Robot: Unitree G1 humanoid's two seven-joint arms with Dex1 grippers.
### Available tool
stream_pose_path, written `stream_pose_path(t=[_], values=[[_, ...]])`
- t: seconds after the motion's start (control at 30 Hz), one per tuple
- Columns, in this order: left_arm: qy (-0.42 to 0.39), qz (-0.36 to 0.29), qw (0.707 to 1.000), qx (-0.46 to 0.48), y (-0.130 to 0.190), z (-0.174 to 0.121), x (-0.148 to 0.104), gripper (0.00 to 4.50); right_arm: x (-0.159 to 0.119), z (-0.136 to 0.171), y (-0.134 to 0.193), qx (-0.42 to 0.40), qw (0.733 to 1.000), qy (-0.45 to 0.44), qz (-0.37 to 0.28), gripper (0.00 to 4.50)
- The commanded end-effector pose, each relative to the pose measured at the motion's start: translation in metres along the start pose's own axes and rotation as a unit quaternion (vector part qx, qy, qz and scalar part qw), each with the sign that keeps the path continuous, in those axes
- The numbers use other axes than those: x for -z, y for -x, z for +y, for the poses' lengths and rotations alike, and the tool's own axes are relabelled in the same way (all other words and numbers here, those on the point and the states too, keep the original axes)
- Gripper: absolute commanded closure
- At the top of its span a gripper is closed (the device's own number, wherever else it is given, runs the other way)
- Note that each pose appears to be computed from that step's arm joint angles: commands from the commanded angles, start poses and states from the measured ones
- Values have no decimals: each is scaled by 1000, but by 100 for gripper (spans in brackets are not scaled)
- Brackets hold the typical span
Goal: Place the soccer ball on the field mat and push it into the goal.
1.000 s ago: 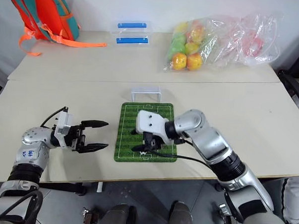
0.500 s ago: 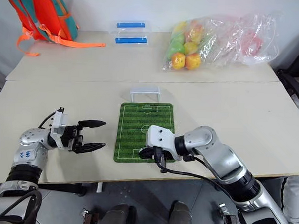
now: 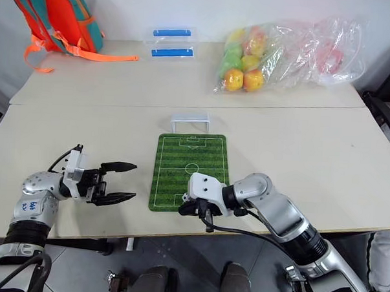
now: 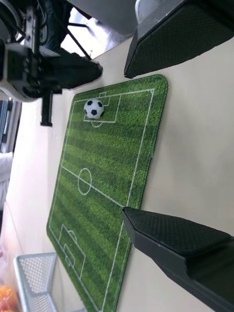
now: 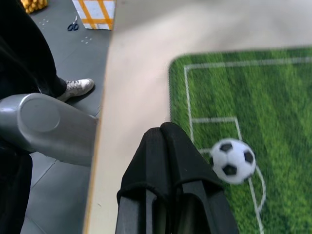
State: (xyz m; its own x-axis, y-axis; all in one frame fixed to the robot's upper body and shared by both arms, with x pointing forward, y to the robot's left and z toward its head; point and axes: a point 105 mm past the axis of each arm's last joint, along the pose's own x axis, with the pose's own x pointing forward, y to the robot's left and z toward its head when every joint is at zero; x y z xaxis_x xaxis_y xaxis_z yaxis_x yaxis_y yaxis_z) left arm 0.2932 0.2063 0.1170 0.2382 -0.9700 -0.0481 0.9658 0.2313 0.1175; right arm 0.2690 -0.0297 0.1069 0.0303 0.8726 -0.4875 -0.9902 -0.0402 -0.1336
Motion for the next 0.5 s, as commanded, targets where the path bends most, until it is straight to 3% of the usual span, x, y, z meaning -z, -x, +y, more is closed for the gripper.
stream_pose_path(t=[0.03,0.27,0.5], values=[[-25,-6,1000,7,2,2,-11,0,-7,-29,9,47,998,30,-3,447],[-43,-14,999,-1,-5,13,-17,0,-39,-105,60,207,975,72,-18,447],[-59,-44,996,-48,-7,32,-30,0,-84,-117,102,277,954,81,-86,447]])
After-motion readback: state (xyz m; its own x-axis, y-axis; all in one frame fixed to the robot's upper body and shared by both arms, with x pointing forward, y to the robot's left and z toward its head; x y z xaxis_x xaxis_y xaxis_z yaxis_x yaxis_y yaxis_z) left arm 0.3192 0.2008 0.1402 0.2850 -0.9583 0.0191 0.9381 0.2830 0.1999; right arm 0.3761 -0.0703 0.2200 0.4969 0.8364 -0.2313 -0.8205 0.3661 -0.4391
